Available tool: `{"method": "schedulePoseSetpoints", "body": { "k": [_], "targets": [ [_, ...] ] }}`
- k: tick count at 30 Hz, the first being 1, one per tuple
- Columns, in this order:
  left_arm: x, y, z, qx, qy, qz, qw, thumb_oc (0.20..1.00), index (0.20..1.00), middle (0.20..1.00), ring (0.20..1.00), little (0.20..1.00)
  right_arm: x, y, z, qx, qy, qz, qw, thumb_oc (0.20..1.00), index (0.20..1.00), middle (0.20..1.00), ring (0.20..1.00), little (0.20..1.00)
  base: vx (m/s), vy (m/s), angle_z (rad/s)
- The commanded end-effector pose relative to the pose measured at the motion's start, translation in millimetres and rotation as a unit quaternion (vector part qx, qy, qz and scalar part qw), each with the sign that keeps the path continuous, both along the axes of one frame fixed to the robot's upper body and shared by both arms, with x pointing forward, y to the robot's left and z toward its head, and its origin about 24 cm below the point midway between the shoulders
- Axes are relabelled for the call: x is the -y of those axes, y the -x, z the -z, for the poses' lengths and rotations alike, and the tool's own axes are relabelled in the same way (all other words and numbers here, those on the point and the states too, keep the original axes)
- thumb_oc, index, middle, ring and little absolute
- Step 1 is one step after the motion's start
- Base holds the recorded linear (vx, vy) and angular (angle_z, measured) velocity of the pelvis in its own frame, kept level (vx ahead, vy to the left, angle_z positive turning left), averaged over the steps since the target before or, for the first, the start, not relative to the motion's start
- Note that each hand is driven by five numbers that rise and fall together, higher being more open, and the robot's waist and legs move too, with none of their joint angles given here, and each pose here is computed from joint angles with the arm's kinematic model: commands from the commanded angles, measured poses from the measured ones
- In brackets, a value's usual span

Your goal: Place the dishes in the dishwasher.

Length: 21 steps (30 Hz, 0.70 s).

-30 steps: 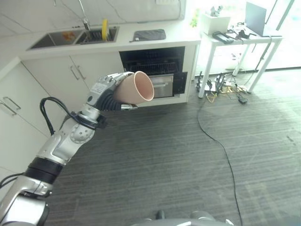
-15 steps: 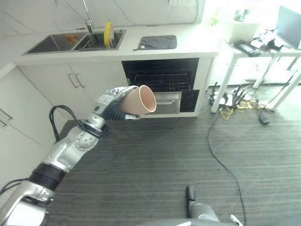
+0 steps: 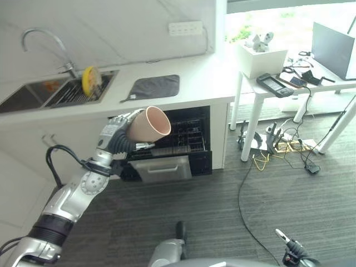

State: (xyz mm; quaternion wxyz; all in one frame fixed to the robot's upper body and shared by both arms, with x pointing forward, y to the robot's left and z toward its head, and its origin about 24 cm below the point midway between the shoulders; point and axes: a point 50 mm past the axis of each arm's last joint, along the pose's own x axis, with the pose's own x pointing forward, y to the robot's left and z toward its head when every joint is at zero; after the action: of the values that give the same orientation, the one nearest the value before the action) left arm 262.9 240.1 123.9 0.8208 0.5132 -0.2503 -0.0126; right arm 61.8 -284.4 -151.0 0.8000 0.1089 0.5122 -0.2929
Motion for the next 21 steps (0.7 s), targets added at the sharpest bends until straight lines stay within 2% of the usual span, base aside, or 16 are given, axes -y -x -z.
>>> {"method": "schedulePoseSetpoints", "body": {
  "k": [1,8,13,21],
  "targets": [
    [-2,-7,-41,0.100,-0.006,0.004,0.995,0.200,0.200,0.200,0.200,0.200,8,10,-2,-0.004,0.013,0.030,0.999,1.000,1.000,1.000,1.000,1.000,0.16,0.139,-0.27],
    [-5,-17,-55,0.098,-0.035,0.005,0.995,0.200,0.200,0.200,0.200,0.200,2,17,1,0.009,0.001,0.048,0.999,1.000,1.000,1.000,1.000,1.000,0.15,0.171,-0.01],
    [-8,-19,-61,0.100,-0.041,0.003,0.994,0.200,0.200,0.200,0.200,0.200,-7,12,3,0.013,-0.005,0.031,0.999,1.000,1.000,1.000,1.000,1.000,0.02,0.029,0.10],
    [-9,-17,-56,0.092,-0.043,0.000,0.995,0.200,0.200,0.200,0.200,0.200,-1,11,1,0.011,0.004,0.034,0.999,1.000,1.000,1.000,1.000,1.000,0.02,0.023,-0.02]
  ]
}}
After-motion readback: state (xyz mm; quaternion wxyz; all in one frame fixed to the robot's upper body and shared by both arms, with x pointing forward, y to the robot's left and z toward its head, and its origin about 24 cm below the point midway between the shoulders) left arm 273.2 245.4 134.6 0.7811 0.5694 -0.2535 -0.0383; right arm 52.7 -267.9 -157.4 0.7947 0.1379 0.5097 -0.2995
